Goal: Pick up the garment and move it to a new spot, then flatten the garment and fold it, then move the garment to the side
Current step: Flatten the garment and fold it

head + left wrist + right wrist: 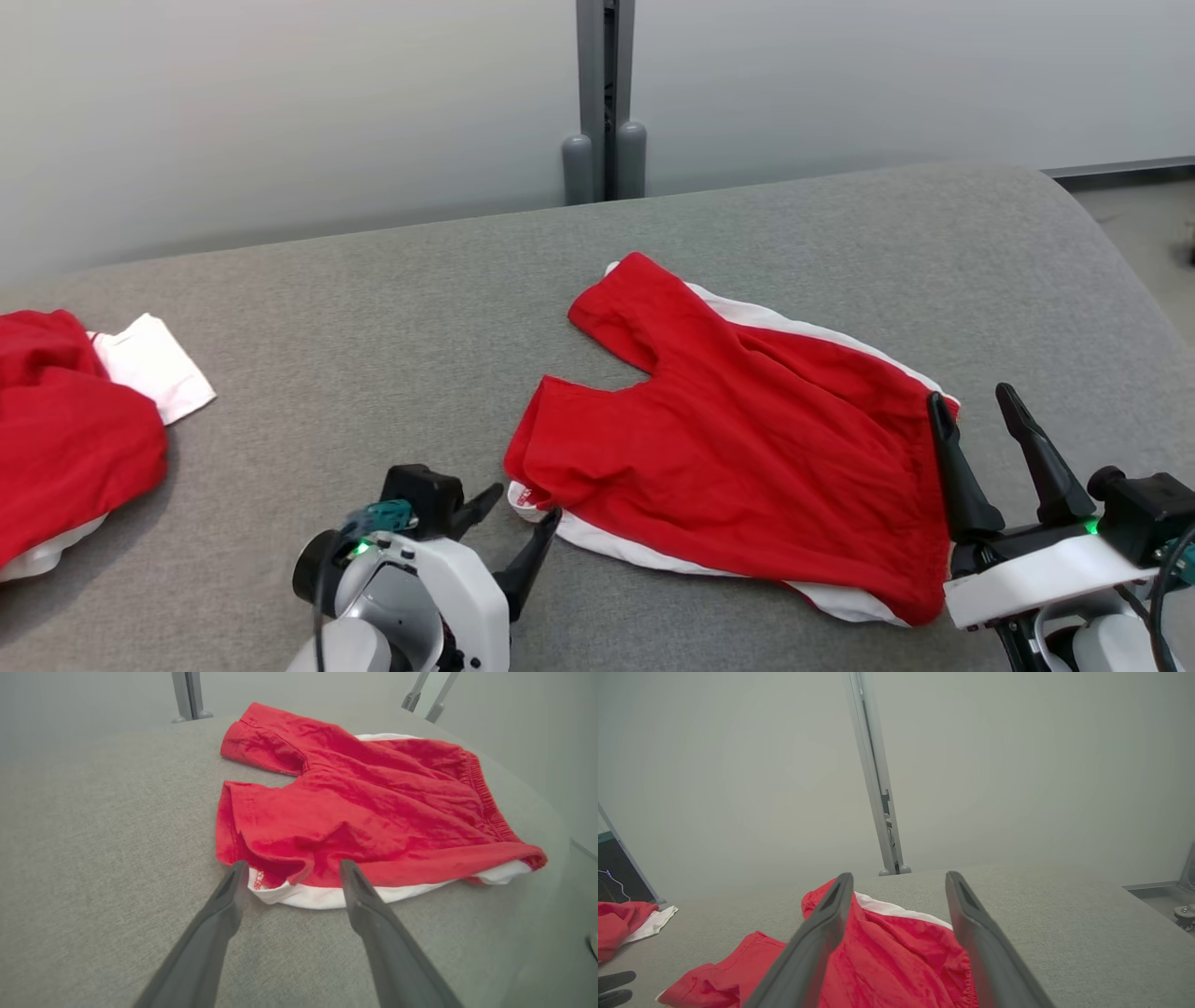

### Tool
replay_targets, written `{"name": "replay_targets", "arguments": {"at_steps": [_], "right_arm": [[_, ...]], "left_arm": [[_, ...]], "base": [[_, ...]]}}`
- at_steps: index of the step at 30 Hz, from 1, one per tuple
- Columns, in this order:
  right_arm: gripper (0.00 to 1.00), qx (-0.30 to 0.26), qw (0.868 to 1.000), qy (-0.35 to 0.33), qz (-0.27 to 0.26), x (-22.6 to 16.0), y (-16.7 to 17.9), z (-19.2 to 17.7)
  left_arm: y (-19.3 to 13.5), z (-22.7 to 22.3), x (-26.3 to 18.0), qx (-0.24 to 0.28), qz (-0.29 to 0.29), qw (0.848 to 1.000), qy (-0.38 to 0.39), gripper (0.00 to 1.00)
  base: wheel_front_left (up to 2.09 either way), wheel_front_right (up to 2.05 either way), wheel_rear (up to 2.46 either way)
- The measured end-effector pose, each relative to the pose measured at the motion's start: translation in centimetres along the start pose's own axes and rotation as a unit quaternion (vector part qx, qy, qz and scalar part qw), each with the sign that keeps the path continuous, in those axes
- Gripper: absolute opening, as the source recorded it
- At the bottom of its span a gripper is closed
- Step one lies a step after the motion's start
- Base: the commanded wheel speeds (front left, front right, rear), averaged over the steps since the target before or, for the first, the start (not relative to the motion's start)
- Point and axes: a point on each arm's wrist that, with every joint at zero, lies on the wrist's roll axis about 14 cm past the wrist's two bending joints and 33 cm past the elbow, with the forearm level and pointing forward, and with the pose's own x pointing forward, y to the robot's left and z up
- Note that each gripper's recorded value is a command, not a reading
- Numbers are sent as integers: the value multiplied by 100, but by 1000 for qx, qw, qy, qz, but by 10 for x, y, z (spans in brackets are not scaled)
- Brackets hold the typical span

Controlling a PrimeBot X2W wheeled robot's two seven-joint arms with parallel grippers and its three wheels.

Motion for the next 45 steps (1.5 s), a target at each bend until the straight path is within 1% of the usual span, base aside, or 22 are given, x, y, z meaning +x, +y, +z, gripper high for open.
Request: {"name": "replay_targets", "arguments": {"at_steps": [3,7,11,14,15,16,18,19,20,21,24,27,30,38,45], "right_arm": [[100,1,1000,-2,-5,-3,-2,1],[100,1,1000,-2,-20,-8,-11,2],[100,-2,999,-3,-35,-11,-20,3],[100,-4,999,-7,-45,-14,-26,7],[100,-4,999,-7,-45,-14,-26,7],[100,-5,999,-7,-48,-15,-28,7],[100,-5,999,-8,-53,-17,-31,7],[100,-5,998,-8,-55,-17,-32,8],[100,-6,998,-8,-56,-18,-33,8],[100,-6,998,-8,-58,-18,-33,8],[100,-5,998,-8,-60,-18,-34,8],[100,-3,998,-9,-59,-16,-33,7],[100,-1,999,-9,-52,-14,-28,7],[100,1,999,-6,-43,-10,-24,5],[100,4,999,2,-33,-8,-18,-1]], "left_arm": [[-6,-13,7,10,-16,999,49,100],[-5,-12,17,30,-25,997,64,100],[-6,-30,23,46,-32,992,109,100],[-5,-35,28,58,-36,989,130,100],[-5,-35,28,58,-36,989,130,98],[-3,-37,29,61,-35,988,135,80],[3,-39,31,72,-27,987,143,49],[5,-39,32,77,-24,986,146,40],[7,-40,32,80,-21,985,149,25],[7,-41,32,80,-20,985,152,0],[11,-46,31,79,-17,983,166,0],[16,-36,31,72,-13,985,155,0],[22,-32,29,53,-7,987,152,0],[68,-25,11,9,44,987,154,0],[103,-32,-12,-26,91,983,159,0]], "base": [[0,0,0],[0,0,0],[0,0,0],[0,0,0],[0,0,0],[0,0,0],[0,0,0],[0,0,0],[0,0,0],[0,0,0],[0,0,0],[0,0,0],[0,0,0],[0,0,0],[0,0,0]]}}
